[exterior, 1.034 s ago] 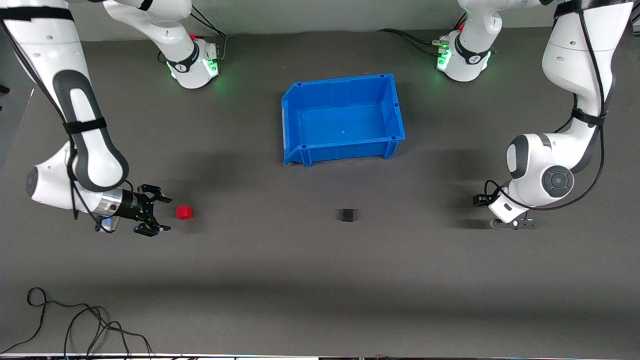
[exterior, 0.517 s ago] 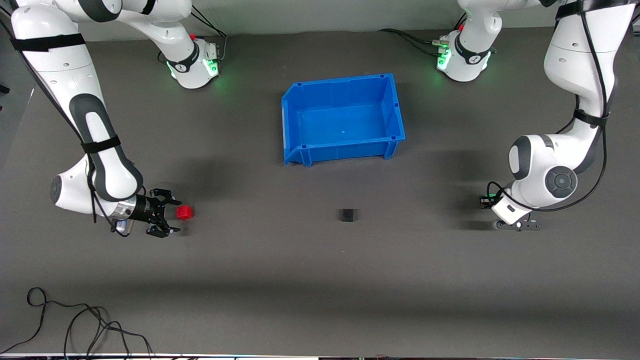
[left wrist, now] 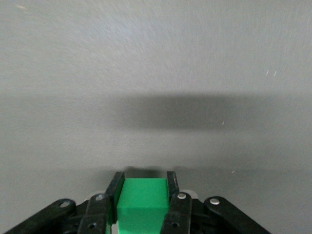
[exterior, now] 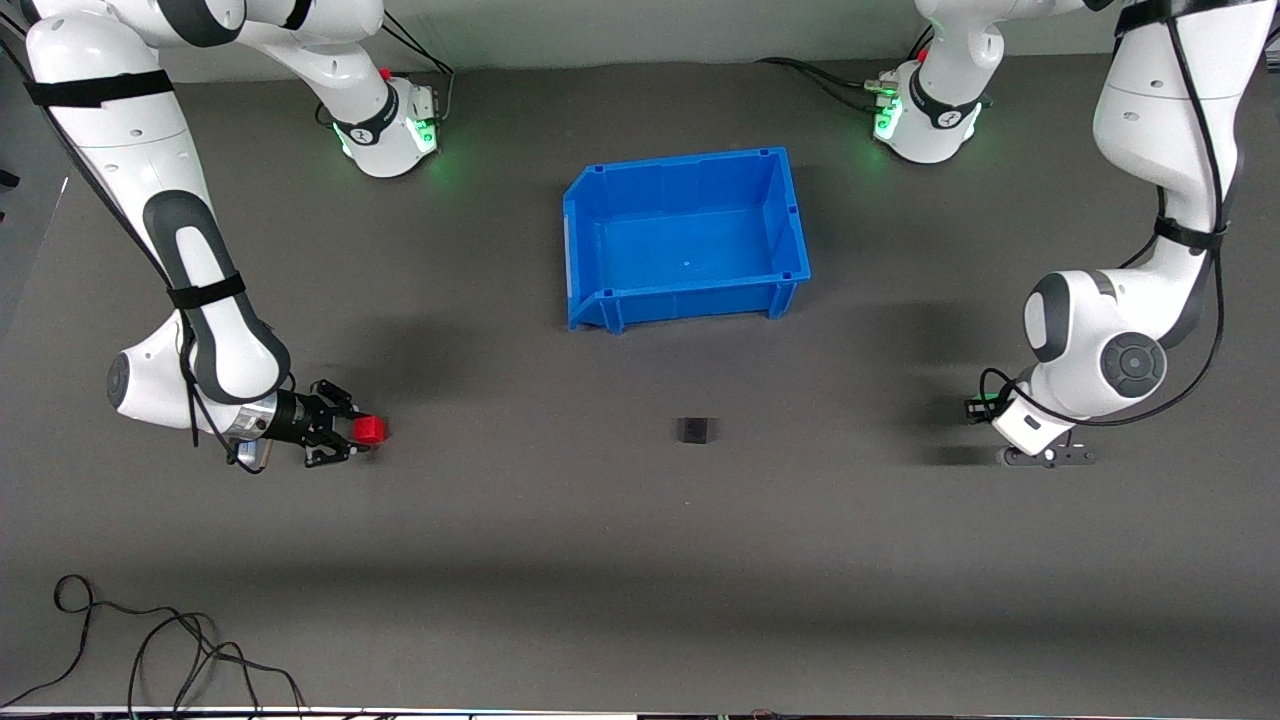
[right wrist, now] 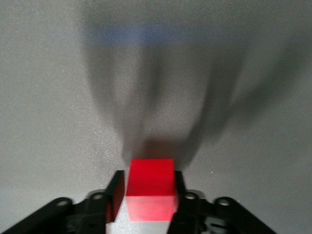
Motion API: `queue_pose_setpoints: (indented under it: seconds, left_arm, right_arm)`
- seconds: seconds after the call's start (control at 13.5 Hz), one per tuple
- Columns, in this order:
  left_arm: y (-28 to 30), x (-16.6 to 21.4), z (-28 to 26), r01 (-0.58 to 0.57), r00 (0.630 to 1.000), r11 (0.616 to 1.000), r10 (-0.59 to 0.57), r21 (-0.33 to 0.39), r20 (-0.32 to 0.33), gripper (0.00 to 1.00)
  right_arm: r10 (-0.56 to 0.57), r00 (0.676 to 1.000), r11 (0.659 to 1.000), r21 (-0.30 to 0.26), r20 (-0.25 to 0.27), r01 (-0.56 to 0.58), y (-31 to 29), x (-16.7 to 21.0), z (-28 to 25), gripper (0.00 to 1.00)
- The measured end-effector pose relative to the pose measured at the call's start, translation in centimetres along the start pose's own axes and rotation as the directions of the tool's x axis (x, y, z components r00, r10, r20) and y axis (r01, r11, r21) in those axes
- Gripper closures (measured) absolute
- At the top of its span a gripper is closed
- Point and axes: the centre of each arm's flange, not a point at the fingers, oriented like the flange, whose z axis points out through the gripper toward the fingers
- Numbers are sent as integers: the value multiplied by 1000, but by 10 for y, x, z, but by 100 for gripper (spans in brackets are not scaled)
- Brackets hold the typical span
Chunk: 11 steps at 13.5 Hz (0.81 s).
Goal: Attach green and red cubes to black cube
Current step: 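Carry the red cube toward the black cube while the left gripper carries green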
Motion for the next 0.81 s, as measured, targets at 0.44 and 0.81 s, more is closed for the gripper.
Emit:
queue_pose_setpoints:
  seconds: [0.44, 0.81]
  left_arm:
    - [96, 15, -83, 354, 935, 935, -354, 19, 16, 60]
    - [144, 16, -81, 694, 720, 719, -694, 20, -1, 60]
  right_arm:
    - [0, 1000, 999, 36, 4, 0, -16, -17, -14, 60]
    - [16, 1000, 998, 65, 15, -17, -44, -115, -26, 60]
